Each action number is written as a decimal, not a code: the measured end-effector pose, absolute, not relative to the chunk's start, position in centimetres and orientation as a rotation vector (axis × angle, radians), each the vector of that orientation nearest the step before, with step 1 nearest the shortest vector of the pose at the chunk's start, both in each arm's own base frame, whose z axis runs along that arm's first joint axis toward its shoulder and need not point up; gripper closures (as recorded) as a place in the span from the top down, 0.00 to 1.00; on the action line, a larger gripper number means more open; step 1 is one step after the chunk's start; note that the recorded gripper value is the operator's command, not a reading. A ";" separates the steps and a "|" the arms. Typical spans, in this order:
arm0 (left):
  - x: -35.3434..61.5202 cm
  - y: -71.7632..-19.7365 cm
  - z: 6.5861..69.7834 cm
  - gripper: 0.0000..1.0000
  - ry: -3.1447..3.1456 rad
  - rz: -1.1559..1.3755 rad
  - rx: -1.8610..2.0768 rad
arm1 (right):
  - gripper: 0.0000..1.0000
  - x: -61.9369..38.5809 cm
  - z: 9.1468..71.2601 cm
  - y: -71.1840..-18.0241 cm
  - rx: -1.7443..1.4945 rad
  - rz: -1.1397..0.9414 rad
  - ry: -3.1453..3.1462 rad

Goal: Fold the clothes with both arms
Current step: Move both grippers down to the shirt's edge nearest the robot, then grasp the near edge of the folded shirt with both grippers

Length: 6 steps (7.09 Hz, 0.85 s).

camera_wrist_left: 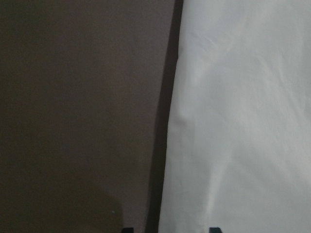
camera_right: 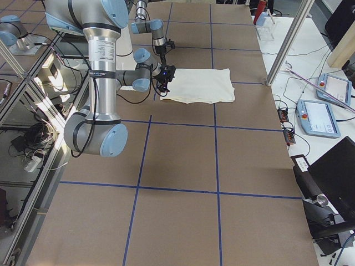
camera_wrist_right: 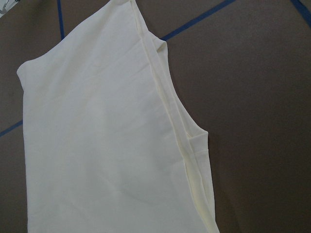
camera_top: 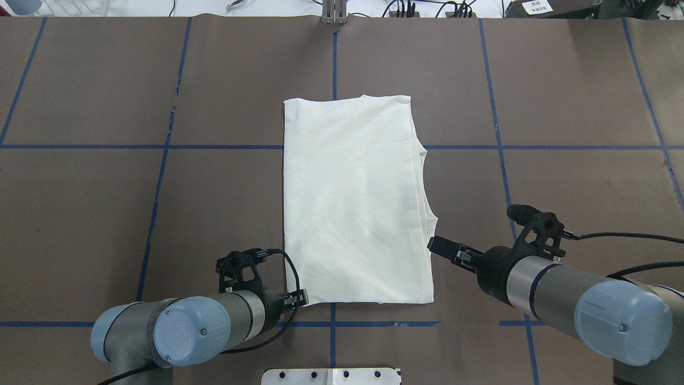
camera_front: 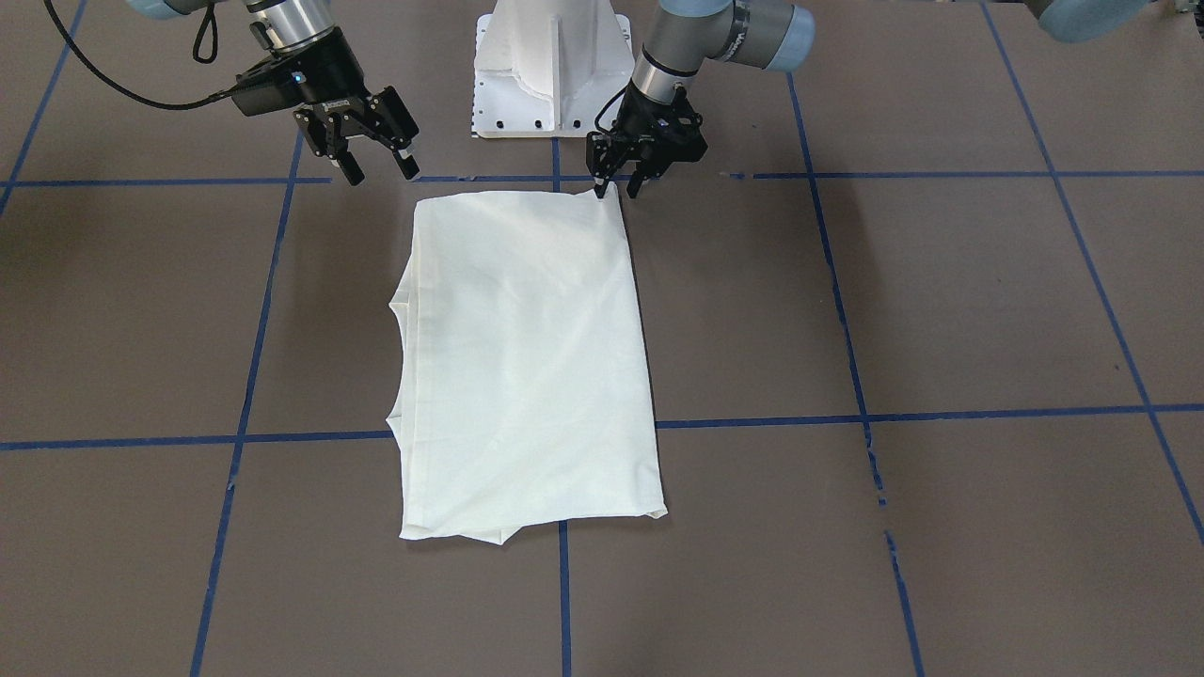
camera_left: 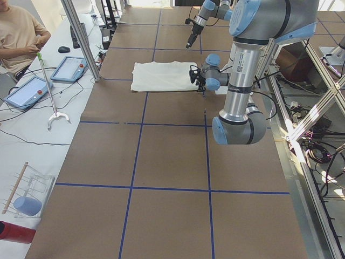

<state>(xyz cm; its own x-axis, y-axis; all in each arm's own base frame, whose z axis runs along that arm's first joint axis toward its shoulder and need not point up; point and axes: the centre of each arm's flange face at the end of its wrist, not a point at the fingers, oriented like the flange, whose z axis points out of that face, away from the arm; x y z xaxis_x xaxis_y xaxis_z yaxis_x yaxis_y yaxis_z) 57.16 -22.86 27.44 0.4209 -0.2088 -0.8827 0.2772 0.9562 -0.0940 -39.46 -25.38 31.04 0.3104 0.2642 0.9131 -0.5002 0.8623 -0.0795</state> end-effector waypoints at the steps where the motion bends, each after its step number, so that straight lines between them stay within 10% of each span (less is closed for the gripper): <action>1: 57.2 -22.8 27.3 0.51 1.096 -0.304 0.069 | 1.00 -39.5 31.1 -25.4 0.235 0.513 -1.150; 4: 57.8 -22.6 27.3 0.47 1.094 -0.301 0.066 | 1.00 -39.6 31.2 -25.4 0.234 0.515 -1.146; 6: 58.1 -22.5 27.2 0.06 1.096 -0.300 0.065 | 1.00 -39.7 31.5 -25.4 0.235 0.515 -1.141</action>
